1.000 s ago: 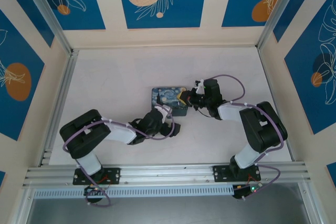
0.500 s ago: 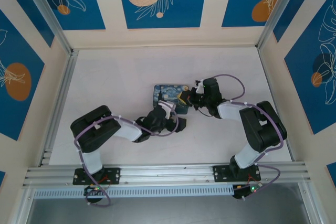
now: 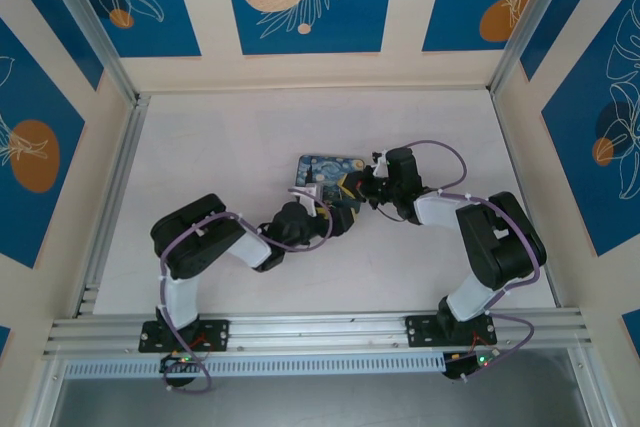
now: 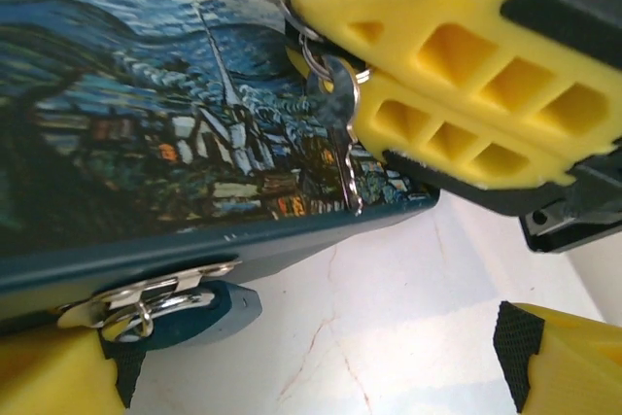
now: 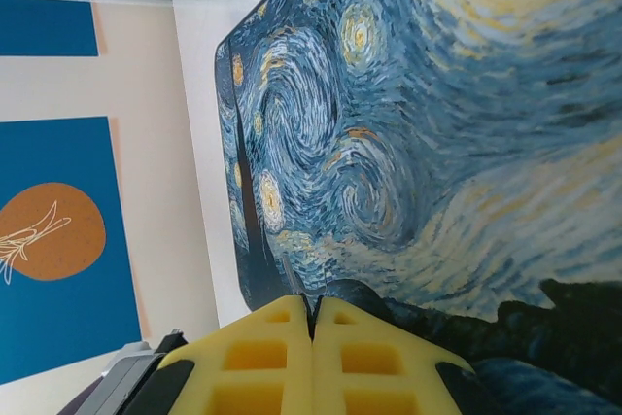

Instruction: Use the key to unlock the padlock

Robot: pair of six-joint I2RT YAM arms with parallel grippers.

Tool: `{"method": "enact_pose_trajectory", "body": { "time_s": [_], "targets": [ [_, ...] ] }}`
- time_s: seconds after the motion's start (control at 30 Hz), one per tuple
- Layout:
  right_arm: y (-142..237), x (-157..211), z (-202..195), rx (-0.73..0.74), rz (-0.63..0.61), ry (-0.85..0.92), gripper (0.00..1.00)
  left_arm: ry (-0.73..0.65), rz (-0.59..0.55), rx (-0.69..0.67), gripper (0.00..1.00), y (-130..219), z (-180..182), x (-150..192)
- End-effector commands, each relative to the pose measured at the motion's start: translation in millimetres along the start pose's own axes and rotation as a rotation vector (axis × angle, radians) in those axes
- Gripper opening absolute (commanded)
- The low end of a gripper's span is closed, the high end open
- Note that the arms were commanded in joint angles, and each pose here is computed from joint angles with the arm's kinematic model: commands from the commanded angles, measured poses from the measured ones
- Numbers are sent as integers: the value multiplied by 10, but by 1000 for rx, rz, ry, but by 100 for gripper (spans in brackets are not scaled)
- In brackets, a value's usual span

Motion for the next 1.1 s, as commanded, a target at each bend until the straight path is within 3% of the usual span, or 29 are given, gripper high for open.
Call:
{"method": "enact_pose_trajectory", "body": {
  "time_s": [0.0,0.2,0.4,0.63,1.07],
  "targets": [
    [-22,8,-54,23,10,7,0,82,9,-71,91,41,181,122],
    [-29,0,-61,21,10,2,0,34,33,-129,91,-9,137,111],
    [-52,1,-86,26,14,-4,0,27,53,-89,91,-124,59,165],
    [-82,-10,-119,27,17,-10,0,115,-45,25,87,-22,-110,49],
    [-76,-13,-175,23,21,-22,0,237,-87,49,85,-143,-19,171]
  ]
}}
Point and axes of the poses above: each hand's point on the last joint's axis, 136 mm out from that joint toward the fingers, its own y axis back along the fingers, its own z axis along the line the jaws close on, x = y × z, the point moved 9 cm from there along y, back along the fingers, and after that the axes turned 3 degrees about -y, right-handed, at the moved point
